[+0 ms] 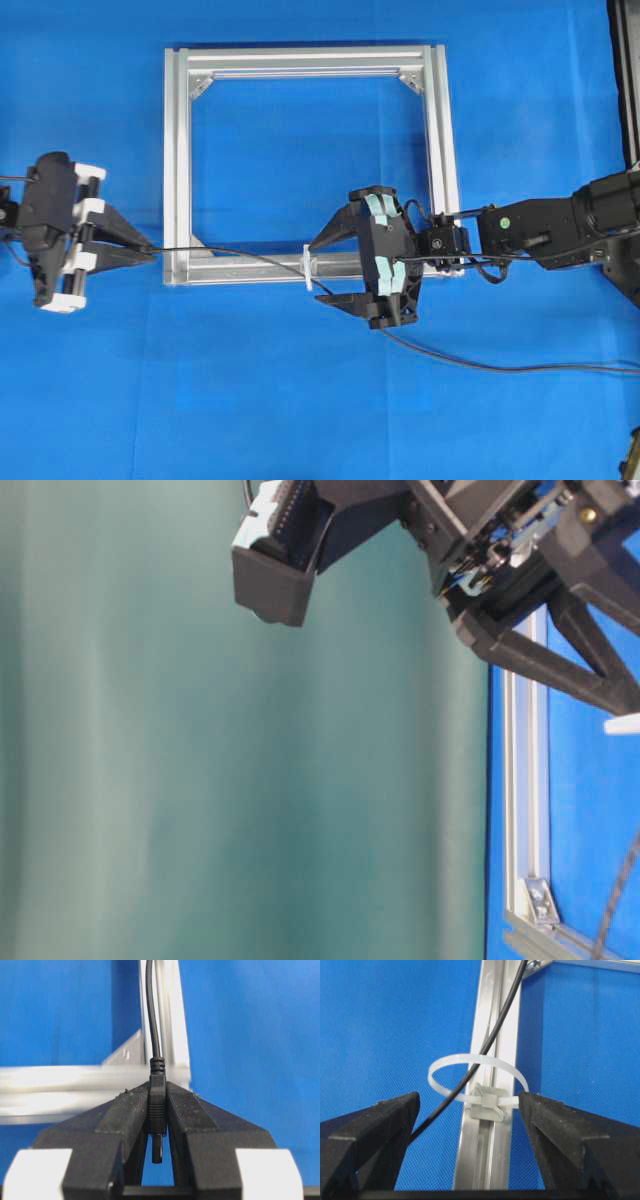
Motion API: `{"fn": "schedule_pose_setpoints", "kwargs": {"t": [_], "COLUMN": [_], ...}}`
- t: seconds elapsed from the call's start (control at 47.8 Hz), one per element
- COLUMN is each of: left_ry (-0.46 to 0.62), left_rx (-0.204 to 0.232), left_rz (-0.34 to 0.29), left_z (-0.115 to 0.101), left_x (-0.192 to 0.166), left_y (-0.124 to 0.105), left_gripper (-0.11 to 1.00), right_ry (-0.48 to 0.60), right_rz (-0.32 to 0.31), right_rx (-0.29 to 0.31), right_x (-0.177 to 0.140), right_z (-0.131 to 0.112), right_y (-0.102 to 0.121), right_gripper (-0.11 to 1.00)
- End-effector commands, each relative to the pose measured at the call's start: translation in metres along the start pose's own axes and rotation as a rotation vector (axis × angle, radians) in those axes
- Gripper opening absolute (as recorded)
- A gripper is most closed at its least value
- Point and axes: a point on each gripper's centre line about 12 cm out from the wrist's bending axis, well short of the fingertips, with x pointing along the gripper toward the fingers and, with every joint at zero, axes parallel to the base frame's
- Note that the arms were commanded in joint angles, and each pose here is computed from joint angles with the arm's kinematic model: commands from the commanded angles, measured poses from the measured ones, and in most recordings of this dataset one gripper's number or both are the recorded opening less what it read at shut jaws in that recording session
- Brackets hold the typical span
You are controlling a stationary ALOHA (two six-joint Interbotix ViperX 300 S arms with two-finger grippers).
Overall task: Insert the wire through the string loop located in the center.
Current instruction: 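Pull the cable leftward through the loop with the left gripper, then open the left gripper to release the plug and back both grippers away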
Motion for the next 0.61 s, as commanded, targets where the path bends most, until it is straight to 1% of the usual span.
{"fn": "schedule_pose_setpoints", "kwargs": {"t": [0.0,0.23,0.376,0.586], "left_ry": [-0.004,0.055,0.063,0.081], "left_rx": [-0.005,0.017,0.006,0.007], "left_rz": [-0.007,-0.017,-0.020,-0.019], "left_z": [0.000,-0.008,-0.008,-0.012], "left_x": [-0.005,-0.005,-0.004,-0.005], "left_y": [-0.001,-0.004,-0.005,-0.005], "left_gripper": [0.07,0.07,0.07,0.07], "right_ry": [-0.040,-0.041,-0.040,-0.043], "right_rz": [0.003,0.003,0.004,0.002], "right_rx": [-0.002,-0.004,-0.004,-0.003], "right_x": [-0.005,-0.005,-0.005,-0.005], "right_z": [0.013,0.013,0.013,0.014], "right_y": [0.001,0.001,0.001,0.000], "right_gripper": [0.77,0.77,0.77,0.77]}}
